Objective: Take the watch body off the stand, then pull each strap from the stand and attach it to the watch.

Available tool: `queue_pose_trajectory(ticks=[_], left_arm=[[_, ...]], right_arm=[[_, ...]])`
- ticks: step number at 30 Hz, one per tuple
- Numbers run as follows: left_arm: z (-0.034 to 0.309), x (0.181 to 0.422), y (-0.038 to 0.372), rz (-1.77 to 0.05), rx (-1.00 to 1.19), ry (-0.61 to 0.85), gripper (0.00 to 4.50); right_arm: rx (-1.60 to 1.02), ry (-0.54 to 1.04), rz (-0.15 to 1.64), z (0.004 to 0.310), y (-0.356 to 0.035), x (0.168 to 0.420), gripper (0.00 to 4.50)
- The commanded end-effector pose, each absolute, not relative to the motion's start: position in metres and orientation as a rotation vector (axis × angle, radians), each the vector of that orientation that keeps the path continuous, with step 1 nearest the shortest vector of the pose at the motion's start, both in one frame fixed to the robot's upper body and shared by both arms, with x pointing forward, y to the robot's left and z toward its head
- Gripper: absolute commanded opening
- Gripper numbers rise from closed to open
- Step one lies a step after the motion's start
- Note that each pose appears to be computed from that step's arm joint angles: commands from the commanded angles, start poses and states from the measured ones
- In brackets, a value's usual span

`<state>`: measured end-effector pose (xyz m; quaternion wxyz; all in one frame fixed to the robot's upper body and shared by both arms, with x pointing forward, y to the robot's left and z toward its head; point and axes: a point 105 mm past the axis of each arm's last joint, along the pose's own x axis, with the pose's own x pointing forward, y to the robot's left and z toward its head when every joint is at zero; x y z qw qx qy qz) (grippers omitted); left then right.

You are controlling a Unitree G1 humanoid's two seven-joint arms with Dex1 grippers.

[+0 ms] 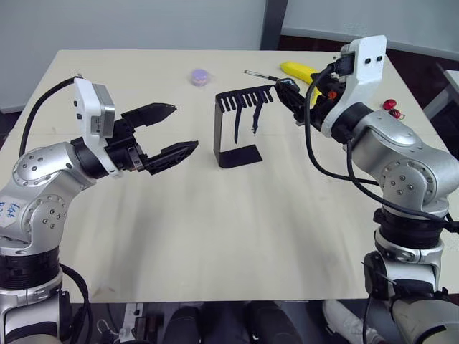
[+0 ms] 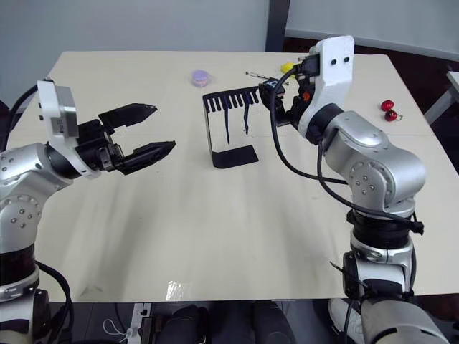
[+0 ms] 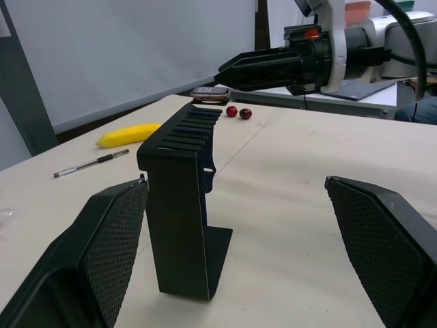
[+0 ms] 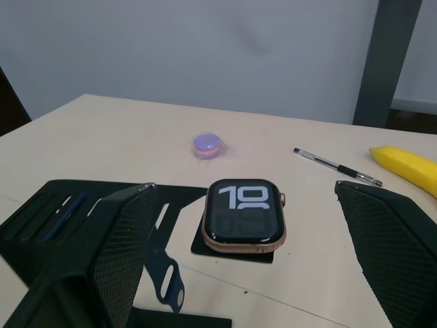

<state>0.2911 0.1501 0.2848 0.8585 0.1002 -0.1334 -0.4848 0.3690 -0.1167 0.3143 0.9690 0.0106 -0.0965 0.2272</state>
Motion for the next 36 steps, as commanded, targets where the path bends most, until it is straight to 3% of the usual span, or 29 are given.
queue_pose_trajectory(ticks=[1, 23, 26, 30, 36], left_arm=[[0.292, 0.288, 0.149, -1.021, 0.234, -0.321, 4.48], [0.291, 0.285, 0.150, -1.003, 0.236, -0.318, 4.48], [0.290, 0.284, 0.150, -1.000, 0.235, -0.318, 4.50], [0.290, 0.284, 0.151, -0.995, 0.235, -0.317, 4.50], [0.289, 0.285, 0.152, -0.993, 0.235, -0.312, 4.50]], right_arm=[[0.016, -0.258, 0.470, 0.328, -0.114, 0.369, 4.45], [0.020, -0.262, 0.510, 0.324, -0.103, 0.386, 4.45], [0.019, -0.263, 0.514, 0.324, -0.103, 0.386, 3.57], [0.019, -0.268, 0.522, 0.324, -0.101, 0.385, 1.65], [0.021, -0.290, 0.535, 0.328, -0.100, 0.384, 1.59]])
